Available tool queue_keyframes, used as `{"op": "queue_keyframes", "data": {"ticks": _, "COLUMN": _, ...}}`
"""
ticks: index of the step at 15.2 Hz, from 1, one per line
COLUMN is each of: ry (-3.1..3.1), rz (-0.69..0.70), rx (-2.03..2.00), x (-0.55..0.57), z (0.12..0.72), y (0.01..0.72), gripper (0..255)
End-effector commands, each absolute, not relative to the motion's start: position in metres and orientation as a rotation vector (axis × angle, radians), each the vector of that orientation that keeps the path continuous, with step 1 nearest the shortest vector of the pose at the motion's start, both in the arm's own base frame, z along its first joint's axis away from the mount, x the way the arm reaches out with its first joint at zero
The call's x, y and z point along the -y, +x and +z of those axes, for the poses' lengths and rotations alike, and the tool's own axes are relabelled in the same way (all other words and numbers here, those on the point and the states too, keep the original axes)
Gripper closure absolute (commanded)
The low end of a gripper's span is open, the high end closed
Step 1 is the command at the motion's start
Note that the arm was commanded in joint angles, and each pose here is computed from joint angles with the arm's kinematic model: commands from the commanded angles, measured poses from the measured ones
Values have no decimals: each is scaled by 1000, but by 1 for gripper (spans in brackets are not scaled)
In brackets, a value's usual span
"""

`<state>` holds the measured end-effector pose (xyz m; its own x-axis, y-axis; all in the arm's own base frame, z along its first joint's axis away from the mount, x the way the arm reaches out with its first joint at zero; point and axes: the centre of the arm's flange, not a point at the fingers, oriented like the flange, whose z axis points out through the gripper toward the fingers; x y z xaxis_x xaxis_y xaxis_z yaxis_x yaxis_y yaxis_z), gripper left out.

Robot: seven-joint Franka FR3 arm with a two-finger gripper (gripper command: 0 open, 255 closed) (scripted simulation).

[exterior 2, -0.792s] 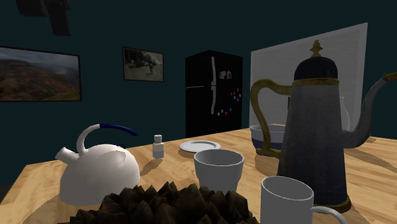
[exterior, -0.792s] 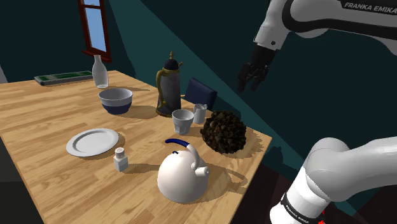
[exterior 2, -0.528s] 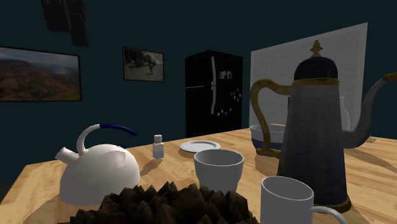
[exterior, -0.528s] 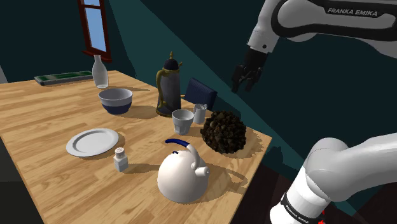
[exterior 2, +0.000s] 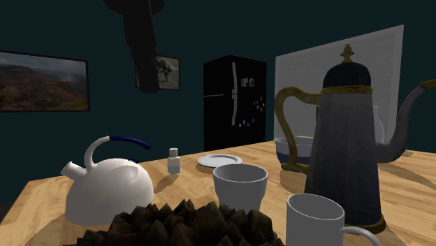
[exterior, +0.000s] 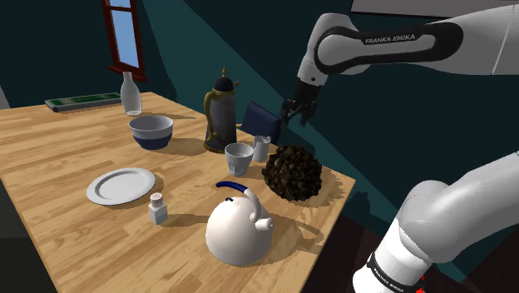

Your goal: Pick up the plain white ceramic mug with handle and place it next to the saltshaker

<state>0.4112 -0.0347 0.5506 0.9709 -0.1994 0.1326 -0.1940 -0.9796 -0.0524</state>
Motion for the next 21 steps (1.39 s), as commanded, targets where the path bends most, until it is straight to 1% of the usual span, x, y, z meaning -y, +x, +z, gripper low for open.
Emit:
{"op": "queue_keyframes", "data": {"ticks": 1, "ry": -3087, "rz": -223, "rx": -323, "x": 39, "z": 534, "y": 432, "gripper": 0}}
{"op": "queue_keyframes", "data": {"ticks": 20, "ry": -3152, "rz": -296, "rx": -472, "x": 99, "z": 399, "y": 626, "gripper": 0}}
{"op": "queue_keyframes", "data": {"ticks": 21, "ry": -3153, "rz": -297, "rx": -474, "x": 99, "z": 398, "y": 628, "gripper": 0}}
